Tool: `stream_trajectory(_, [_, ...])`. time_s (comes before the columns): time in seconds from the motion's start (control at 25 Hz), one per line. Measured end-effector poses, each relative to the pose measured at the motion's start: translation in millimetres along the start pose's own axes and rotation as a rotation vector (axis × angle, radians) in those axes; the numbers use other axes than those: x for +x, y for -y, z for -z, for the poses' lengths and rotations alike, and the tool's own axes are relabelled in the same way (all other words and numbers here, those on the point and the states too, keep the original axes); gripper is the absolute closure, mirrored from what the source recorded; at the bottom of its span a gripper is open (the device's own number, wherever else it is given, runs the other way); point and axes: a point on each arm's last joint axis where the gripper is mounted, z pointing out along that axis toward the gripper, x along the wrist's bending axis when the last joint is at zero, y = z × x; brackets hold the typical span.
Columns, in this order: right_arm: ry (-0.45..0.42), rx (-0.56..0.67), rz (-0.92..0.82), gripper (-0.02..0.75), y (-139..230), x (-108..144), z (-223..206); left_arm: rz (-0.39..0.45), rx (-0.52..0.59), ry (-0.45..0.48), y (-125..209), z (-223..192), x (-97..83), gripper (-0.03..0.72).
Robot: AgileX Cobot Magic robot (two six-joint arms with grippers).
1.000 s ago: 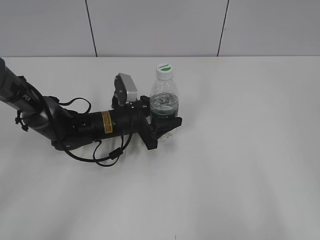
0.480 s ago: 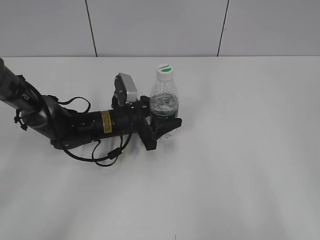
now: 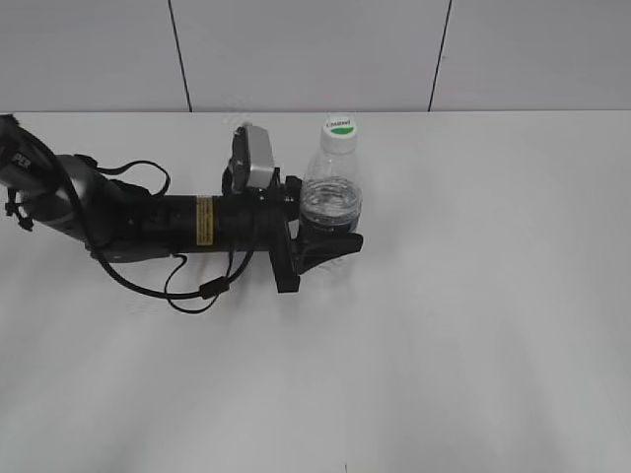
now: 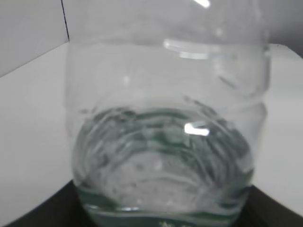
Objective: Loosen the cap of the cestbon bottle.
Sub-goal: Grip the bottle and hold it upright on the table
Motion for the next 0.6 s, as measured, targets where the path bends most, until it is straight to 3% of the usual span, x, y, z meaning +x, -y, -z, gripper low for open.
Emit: stream_trajectory(0.6, [0.0,0.0,0.0,0.204,0.0,0.0,0.0,0.092,0.063,0.061,14.2,8.7,-23.9,0.279])
